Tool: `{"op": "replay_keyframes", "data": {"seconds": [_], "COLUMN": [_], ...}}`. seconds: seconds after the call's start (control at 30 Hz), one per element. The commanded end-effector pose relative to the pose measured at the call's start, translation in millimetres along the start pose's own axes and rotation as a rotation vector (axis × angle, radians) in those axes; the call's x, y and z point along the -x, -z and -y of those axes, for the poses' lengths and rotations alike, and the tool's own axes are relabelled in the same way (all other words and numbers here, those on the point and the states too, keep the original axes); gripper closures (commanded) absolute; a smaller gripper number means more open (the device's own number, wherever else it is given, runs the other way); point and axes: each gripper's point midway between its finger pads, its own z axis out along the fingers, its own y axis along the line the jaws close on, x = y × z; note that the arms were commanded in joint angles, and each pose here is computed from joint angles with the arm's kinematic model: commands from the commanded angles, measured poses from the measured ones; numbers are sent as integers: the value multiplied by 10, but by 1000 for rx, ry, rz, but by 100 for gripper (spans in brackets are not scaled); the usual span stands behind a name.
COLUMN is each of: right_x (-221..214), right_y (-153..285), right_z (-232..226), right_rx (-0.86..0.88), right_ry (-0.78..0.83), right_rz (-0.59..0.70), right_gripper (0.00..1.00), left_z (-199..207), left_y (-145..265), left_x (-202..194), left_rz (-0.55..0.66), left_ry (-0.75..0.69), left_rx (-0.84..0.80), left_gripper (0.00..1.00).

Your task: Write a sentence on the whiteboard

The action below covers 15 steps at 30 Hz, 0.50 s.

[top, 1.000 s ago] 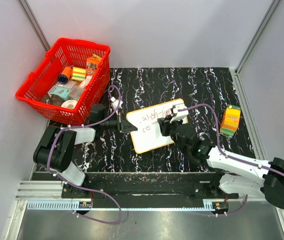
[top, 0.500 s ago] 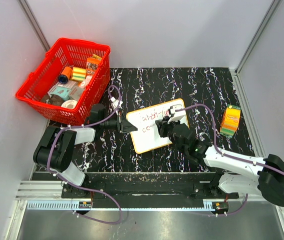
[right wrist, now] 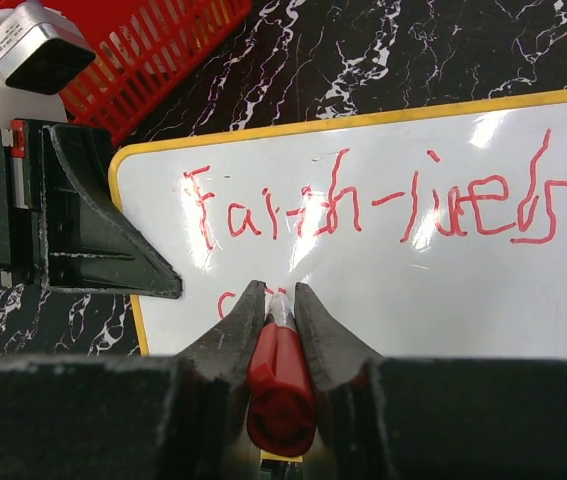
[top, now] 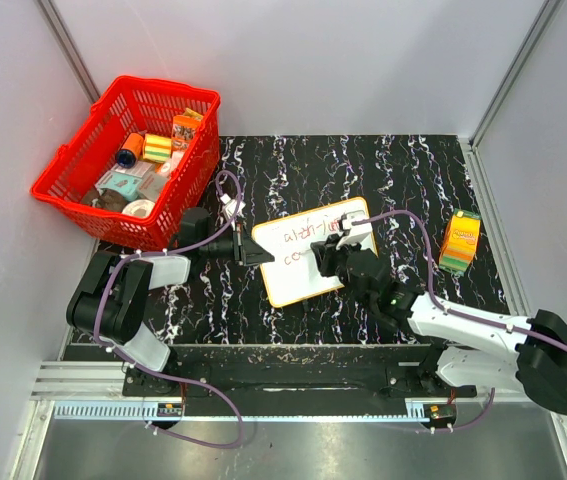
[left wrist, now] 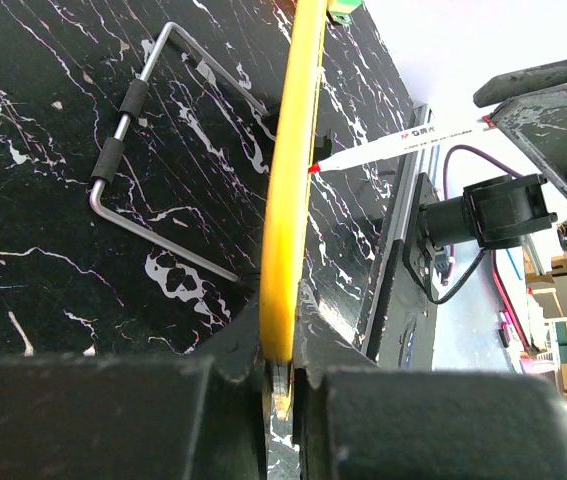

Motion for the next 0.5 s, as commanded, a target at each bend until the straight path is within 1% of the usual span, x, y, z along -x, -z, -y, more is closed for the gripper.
{"op": "replay_keyframes", "data": {"seconds": [0.0,0.3,0.47], "right_x": [-95,-189,-156], "right_y": [41,89,90], "right_z": [64,113,170], "right_rx": [-11,-18,-50], "right_ry": [-5,-4,-2], "right_rz": [-28,-53,-42], "right_gripper": [100,100,100], "left_z": [-327,-324,-317], "left_y": [-6,-4,-3], "left_x": [-36,-39,-35], "left_rz": [5,5,6], "left_ry": [-64,-63,-65], "left_rx": [121,121,119], "left_gripper": [100,100,100]}}
